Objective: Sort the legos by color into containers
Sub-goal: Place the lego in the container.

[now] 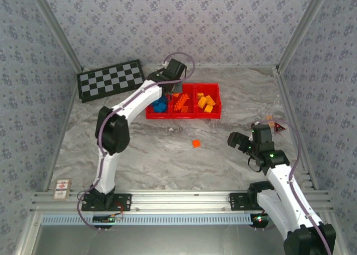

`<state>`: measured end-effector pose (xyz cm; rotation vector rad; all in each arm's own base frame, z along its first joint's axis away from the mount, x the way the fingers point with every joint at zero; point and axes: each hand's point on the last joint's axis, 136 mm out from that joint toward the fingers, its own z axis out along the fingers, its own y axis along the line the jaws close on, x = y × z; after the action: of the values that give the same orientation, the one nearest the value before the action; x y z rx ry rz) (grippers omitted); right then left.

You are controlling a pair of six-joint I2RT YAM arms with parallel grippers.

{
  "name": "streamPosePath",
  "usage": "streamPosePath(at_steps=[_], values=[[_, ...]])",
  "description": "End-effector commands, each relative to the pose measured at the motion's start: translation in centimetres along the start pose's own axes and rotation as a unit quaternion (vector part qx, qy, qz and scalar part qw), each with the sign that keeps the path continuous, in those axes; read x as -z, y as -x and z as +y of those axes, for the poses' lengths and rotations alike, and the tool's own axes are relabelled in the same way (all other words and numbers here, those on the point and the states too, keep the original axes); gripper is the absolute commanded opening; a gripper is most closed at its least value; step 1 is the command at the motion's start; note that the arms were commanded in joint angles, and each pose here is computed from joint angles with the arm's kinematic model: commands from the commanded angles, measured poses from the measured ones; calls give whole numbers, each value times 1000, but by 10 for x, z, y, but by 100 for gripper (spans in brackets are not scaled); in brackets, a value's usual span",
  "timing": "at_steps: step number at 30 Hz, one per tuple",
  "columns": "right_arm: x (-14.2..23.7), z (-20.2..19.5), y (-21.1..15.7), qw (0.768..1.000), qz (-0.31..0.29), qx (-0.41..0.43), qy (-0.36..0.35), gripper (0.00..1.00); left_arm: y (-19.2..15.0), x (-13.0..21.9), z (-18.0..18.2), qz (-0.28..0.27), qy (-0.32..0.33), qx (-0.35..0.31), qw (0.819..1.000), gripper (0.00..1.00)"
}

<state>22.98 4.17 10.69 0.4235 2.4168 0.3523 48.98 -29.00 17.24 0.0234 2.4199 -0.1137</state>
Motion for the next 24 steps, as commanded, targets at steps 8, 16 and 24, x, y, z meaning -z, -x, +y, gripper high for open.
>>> streamPosePath(at_steps=[8,16,24], values=[[6,-1,3,1000,-5,0,-4,100,-13,-33,-26,54,-30,-31,998,35],[7,-2,-2,1000,1,-4,-2,100,-12,-35,-33,53,-49,-28,997,55],[8,-1,-1,1000,-1,-6,0,100,9,-9,-30,23,-53,-32,998,69]])
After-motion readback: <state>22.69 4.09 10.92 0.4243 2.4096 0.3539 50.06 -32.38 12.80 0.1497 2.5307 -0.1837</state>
